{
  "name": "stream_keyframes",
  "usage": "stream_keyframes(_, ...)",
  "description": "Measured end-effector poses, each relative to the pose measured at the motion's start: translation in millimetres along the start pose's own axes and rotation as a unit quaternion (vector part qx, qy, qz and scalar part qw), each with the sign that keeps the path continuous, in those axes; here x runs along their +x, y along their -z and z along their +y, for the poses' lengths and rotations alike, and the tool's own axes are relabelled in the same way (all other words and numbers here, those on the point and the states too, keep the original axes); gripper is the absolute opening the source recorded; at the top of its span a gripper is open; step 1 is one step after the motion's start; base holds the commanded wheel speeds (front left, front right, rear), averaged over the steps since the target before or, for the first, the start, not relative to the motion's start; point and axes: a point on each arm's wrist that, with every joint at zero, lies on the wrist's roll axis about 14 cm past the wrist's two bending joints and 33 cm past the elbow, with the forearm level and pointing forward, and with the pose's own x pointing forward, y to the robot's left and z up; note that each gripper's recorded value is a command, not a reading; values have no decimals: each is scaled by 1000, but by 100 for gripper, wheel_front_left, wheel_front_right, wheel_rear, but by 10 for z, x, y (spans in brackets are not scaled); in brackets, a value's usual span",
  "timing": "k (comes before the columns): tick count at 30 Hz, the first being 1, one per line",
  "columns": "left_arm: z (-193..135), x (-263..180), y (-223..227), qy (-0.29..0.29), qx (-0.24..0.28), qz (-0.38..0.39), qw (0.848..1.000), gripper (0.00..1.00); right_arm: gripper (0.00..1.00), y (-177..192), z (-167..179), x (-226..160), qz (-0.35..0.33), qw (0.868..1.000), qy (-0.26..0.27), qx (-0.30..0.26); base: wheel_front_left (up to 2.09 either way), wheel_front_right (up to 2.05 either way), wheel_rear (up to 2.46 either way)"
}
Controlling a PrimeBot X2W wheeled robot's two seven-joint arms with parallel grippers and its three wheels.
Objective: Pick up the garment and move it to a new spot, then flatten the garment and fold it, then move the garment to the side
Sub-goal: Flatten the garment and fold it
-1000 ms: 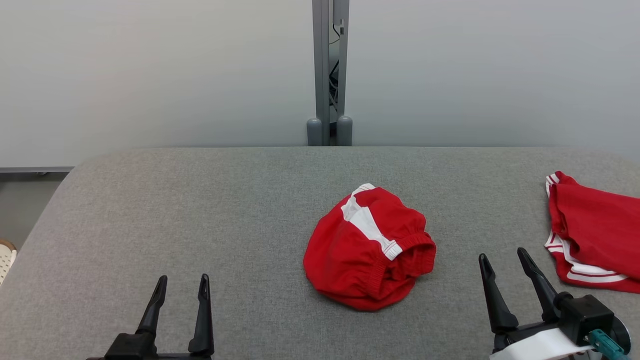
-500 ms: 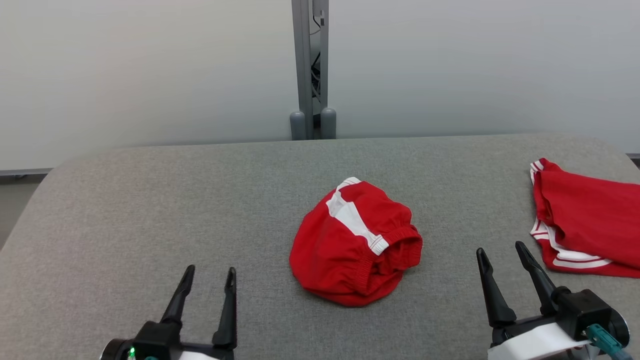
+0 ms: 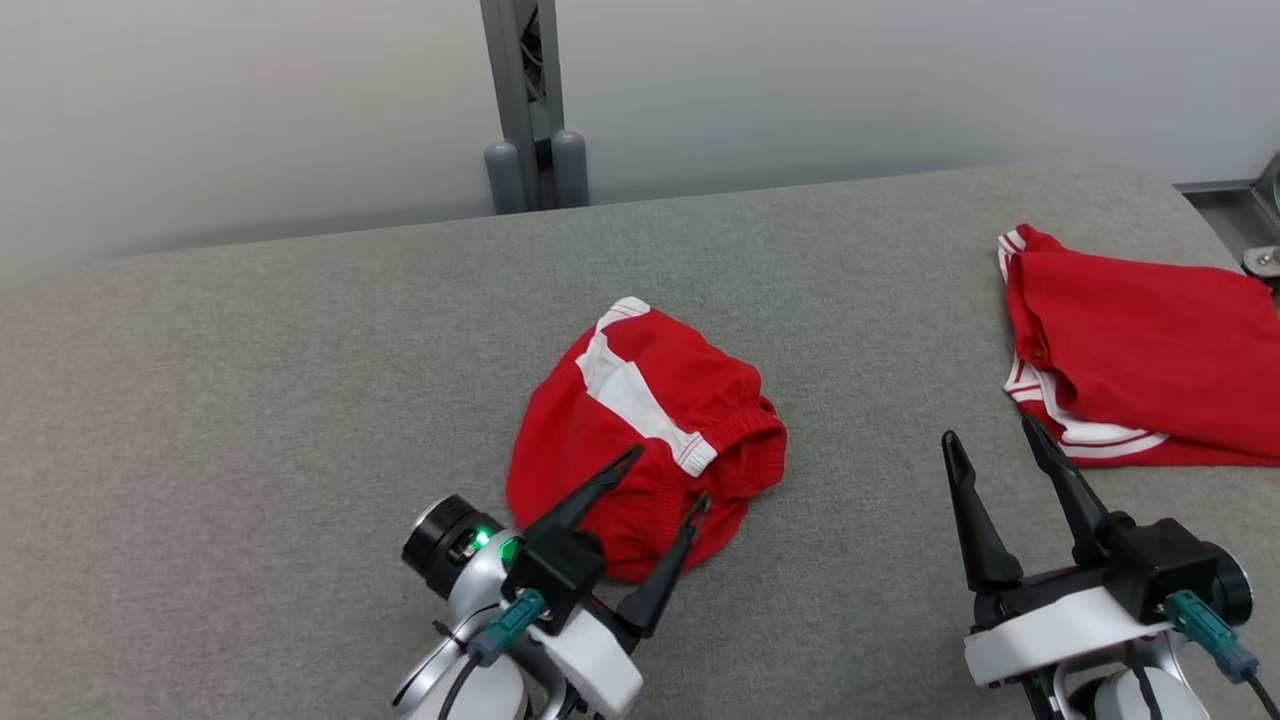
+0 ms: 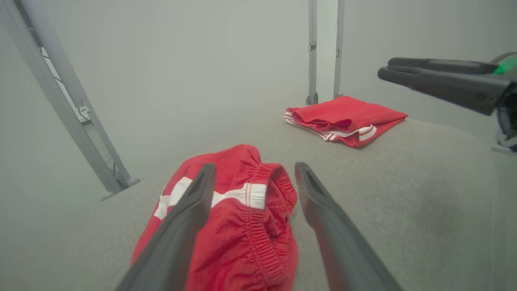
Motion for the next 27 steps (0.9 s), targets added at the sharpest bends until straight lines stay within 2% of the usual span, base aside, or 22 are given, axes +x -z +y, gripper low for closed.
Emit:
stream_keyframes(6, -196, 283, 305, 66, 9, 61, 996, 100, 100, 81, -56, 74, 11, 1000, 6, 0, 0, 0, 0)
stream_keyframes(11, -169, 460, 509, 74, 24, 96, 992, 100, 100, 147, -148, 109, 21, 1000, 18, -3, 0, 0, 0)
stream_keyframes(12, -169, 474, 844, 92, 60, 154, 982, 0, 100, 177, -277, 110, 25, 999, 36, -4, 0, 0, 0)
stream_keyframes(17, -106, 396, 783, 102, 92, 145, 980, 0, 100, 141, -188, 145, 18, 1000, 23, 0, 0, 0, 0)
stream_keyframes(21, 75, 249, 718, 111, 142, 142, 973, 0, 100, 130, -112, 152, 15, 1000, 13, 4, 0, 0, 0)
stream_keyframes(27, 380, -125, 665, 128, 223, 176, 950, 0, 100, 104, 29, 166, 11, 1000, -6, 11, 0, 0, 0)
